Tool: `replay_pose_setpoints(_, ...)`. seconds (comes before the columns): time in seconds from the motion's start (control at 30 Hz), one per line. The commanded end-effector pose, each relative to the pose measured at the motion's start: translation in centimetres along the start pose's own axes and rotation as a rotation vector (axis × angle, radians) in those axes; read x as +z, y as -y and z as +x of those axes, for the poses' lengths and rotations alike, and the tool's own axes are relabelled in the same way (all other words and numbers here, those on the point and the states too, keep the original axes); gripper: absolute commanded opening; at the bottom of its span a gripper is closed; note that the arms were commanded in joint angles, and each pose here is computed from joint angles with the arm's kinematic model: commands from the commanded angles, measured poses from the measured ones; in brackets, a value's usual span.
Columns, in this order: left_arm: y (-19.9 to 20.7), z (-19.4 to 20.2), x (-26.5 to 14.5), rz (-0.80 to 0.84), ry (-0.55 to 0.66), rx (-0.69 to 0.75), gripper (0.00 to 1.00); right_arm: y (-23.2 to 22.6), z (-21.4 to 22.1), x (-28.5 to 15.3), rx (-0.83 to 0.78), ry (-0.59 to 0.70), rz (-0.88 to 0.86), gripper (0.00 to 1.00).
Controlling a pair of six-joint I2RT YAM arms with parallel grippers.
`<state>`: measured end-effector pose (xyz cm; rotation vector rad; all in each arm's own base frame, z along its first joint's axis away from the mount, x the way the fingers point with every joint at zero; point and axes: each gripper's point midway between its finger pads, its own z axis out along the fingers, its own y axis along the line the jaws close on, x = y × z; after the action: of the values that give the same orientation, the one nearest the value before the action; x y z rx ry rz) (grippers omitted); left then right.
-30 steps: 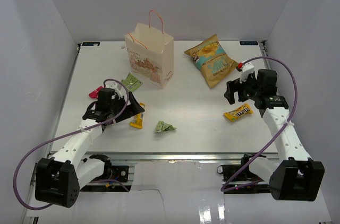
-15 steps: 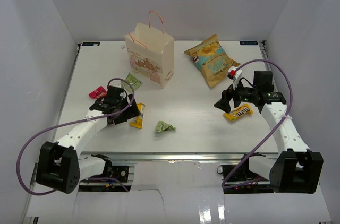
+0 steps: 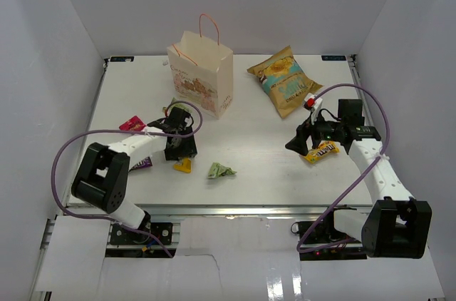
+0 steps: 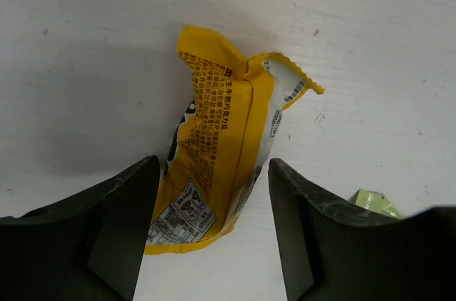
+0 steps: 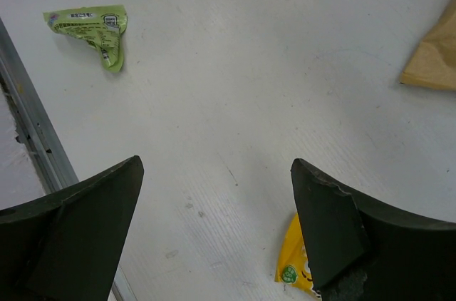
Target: Place the snacks into the paper bag
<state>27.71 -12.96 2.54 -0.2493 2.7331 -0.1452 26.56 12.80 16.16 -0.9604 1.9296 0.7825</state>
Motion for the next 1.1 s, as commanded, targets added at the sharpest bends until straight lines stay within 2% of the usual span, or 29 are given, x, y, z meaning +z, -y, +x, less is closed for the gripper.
replay_pose_setpoints(0.0, -0.1, -1.3, -0.6, -0.024, 0.061, 0.021, 0.72, -0.3, -0.4, -0.1, -0.025, 0.030, -0.005, 0.90)
replay_pose_setpoints(0.1, -0.1, -1.1, -0.7, -0.008, 0.084, 0.026, 0.61, -0.5, 0.0, -0.1, -0.021, 0.026, -0.004, 0.90)
replay_pose_setpoints(0.13, 0.0, -1.2, -0.7, -0.001, 0.096, 0.023, 0.49, -0.5, 0.0, -0.1, -0.020, 0.024, -0.002, 0.90)
replay_pose_setpoints(0.17, -0.1, -1.0, -0.7, 0.003, 0.095, 0.024, 0.43, -0.5, -0.1, -0.2, -0.023, 0.025, 0.000, 0.90)
replay_pose_setpoints(0.3, 0.6, -1.6, -1.6, 0.043, 0.127, 0.026, 0.27, -0.5, -0.4, -0.3, -0.029, 0.029, 0.002, 0.90)
replay_pose_setpoints(0.37, 1.3, -1.9, -2.3, 0.081, 0.137, 0.029, 0.25, -0.6, -0.4, -0.3, -0.031, 0.029, -0.001, 0.90)
replay_pose_setpoints(0.5, 4.2, -3.8, -6.2, 0.237, 0.213, 0.005, 0.25, -0.7, -1.0, -0.5, -0.038, 0.040, -0.009, 0.90)
replay_pose_setpoints(0.6, 6.8, -5.6, -11.0, 0.401, 0.285, -0.020, 0.25, -0.7, -1.4, -0.4, -0.039, 0.049, -0.021, 0.90)
replay_pose_setpoints(0.63, 7.8, -7.1, -13.8, 0.468, 0.353, -0.031, 0.25, -0.6, -1.6, -0.4, -0.042, 0.052, -0.021, 0.90)
replay_pose_setpoints(0.7, 9.3, -8.2, -16.9, 0.562, 0.394, -0.074, 0.24, -0.5, -1.7, -0.3, -0.042, 0.054, -0.024, 0.90)
replay_pose_setpoints(0.83, 12.6, -12.5, -25.7, 0.791, 0.538, -0.152, 0.24, -0.4, -2.0, -0.2, -0.042, 0.062, -0.028, 0.90)
replay_pose_setpoints(0.93, 14.2, -15.2, -29.7, 0.889, 0.596, -0.215, 0.24, -0.4, -2.2, -0.2, -0.042, 0.072, -0.029, 0.90)
replay_pose_setpoints(0.97, 14.8, -16.8, -32.5, 0.929, 0.649, -0.228, 0.24, -0.5, -2.2, -0.2, -0.042, 0.074, -0.033, 0.90)
replay_pose_setpoints(1.03, 15.8, -19.5, -33.2, 0.933, 0.685, -0.269, 0.23, -0.5, -2.3, -0.2, -0.046, 0.079, -0.036, 0.90)
replay_pose_setpoints(1.07, 16.2, -21.3, -36.0, 0.963, 0.748, -0.277, 0.23, -0.6, -2.2, -0.2, -0.045, 0.080, -0.037, 0.90)
